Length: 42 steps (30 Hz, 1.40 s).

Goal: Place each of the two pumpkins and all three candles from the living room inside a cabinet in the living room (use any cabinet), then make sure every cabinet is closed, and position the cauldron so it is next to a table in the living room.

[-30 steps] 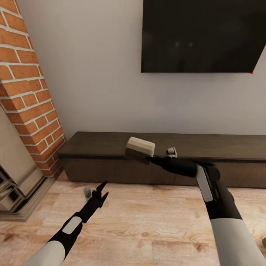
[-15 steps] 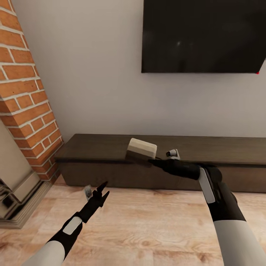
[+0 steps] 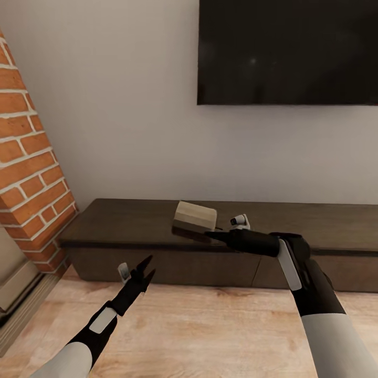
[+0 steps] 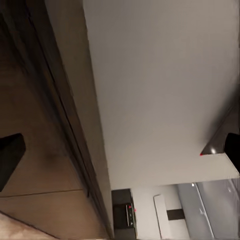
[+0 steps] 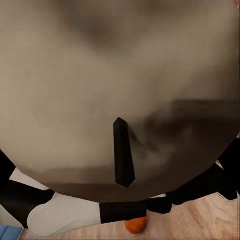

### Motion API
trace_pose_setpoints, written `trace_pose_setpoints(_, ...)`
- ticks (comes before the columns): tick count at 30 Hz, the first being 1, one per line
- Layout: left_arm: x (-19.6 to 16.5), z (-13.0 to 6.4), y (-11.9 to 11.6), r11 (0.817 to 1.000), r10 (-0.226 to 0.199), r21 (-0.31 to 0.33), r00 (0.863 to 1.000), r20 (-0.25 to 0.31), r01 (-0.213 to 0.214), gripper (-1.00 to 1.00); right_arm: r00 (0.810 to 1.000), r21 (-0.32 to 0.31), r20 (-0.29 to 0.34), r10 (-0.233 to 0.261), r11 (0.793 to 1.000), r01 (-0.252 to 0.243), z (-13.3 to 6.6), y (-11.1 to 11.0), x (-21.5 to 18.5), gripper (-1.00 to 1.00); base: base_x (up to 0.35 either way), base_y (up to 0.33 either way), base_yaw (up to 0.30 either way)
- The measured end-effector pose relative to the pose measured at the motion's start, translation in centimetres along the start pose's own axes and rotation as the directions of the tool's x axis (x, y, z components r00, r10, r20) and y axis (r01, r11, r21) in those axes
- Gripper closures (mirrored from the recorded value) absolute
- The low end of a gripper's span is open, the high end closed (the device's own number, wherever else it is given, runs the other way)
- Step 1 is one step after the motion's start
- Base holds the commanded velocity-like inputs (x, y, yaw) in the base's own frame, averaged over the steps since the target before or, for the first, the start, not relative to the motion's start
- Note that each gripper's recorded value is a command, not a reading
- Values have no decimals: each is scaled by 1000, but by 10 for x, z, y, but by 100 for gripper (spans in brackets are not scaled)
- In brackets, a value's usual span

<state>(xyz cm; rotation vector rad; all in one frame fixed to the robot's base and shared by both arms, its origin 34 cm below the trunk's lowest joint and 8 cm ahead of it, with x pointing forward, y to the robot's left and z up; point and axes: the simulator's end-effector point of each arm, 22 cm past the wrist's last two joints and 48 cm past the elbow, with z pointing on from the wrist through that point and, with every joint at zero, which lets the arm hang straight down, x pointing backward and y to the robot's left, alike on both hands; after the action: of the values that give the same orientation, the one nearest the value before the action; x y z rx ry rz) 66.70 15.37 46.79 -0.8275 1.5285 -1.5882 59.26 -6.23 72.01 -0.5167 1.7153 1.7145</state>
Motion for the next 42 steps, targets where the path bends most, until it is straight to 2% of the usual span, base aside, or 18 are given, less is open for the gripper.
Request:
trace_pose_setpoints(7, 0, 0, -6, 1000, 1, 29, 1000, -1, -1, -100, 1000, 3, -1, -1, 1000, 1, -1, -1, 0, 100, 257, -94, 0)
trace_pose_setpoints(33, -9, -5, -4, 1000, 13, 22, 1000, 7, -13, -100, 1000, -4, 2, 3, 1000, -3, 0, 0, 0, 100, 6, -2, 0)
trace_pose_setpoints(42, -8, -8, 18, 1000, -4, -9, 1000, 7, 4, -100, 999, 5, -1, 38, 999, -38, -1, -20, 8, 100, 0, 0, 0)
